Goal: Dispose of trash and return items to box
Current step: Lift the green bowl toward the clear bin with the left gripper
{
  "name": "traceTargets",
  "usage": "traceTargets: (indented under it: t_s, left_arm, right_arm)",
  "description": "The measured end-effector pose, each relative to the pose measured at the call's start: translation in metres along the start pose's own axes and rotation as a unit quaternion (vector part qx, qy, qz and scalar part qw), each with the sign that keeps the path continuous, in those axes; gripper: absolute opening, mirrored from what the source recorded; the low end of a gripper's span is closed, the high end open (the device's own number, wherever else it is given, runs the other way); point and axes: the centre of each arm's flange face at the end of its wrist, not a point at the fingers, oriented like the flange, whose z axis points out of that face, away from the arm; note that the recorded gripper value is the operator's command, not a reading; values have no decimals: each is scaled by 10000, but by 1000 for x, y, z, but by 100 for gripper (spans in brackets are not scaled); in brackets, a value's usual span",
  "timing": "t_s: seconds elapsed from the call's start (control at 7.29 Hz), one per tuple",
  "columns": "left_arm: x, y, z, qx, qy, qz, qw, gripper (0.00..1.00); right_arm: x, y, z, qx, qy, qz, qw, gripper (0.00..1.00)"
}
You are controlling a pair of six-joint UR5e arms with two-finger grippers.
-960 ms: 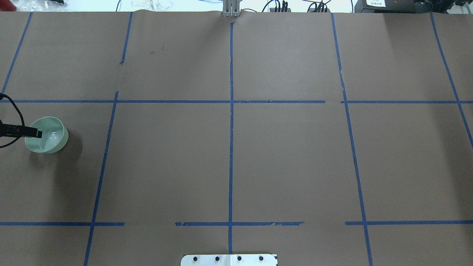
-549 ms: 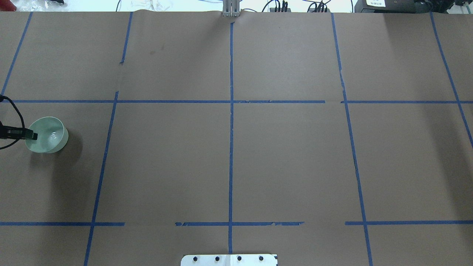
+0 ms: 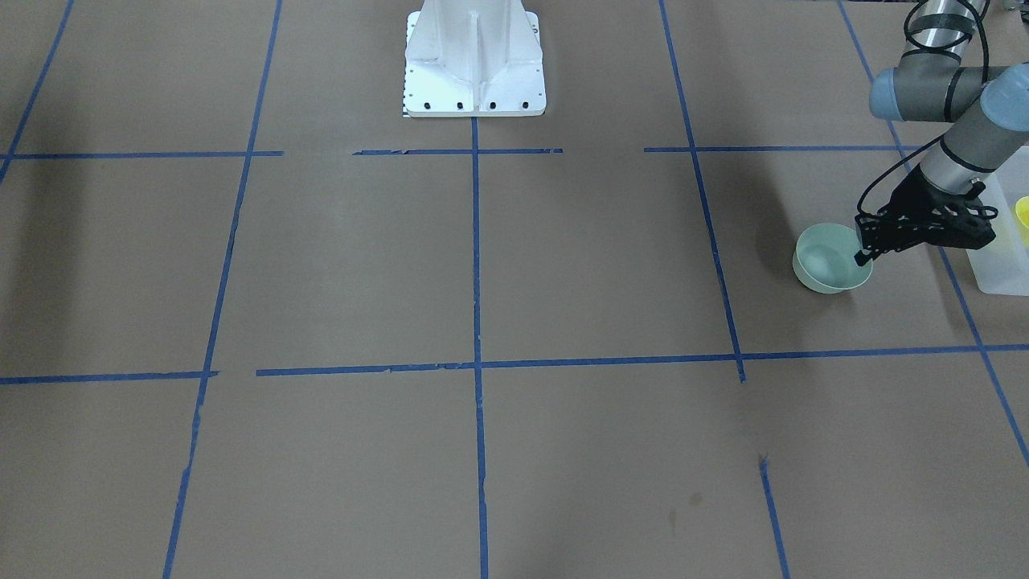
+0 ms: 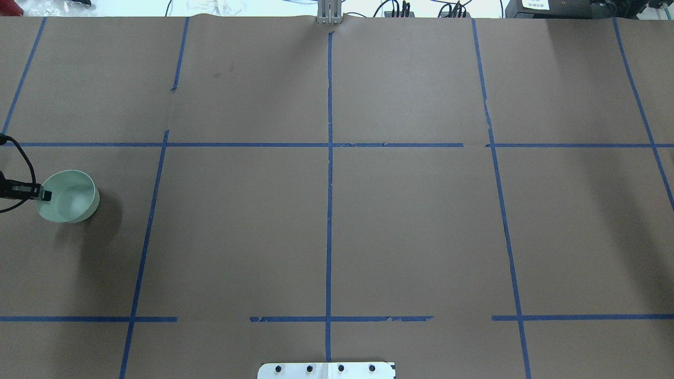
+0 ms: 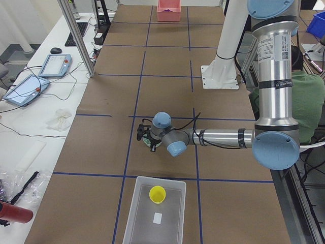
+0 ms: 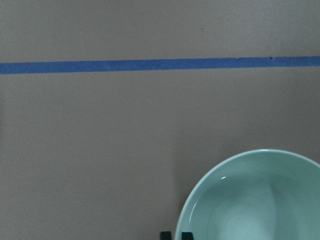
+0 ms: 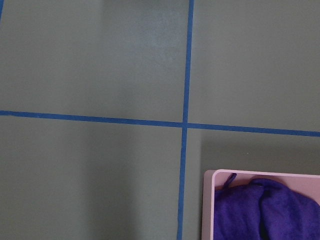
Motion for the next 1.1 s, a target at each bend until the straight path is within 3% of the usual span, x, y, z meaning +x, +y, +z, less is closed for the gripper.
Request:
traceTargets:
  t_s: [0.41,0.82,1.1]
  left_arm:
    - [24,-6,-35,-334,731,52,9968,0]
    - [22,-9,-48,-397,879,57,9953,0]
    - [5,-20,-66,-445,875,138,9951,0]
  right_arm:
    - [-29,-11,34,-317,9,98,9995,100]
    - [3,-13,75,-385,85,-272,9989,100]
    - [32,-11,107,-319,-84,-394,9987,100]
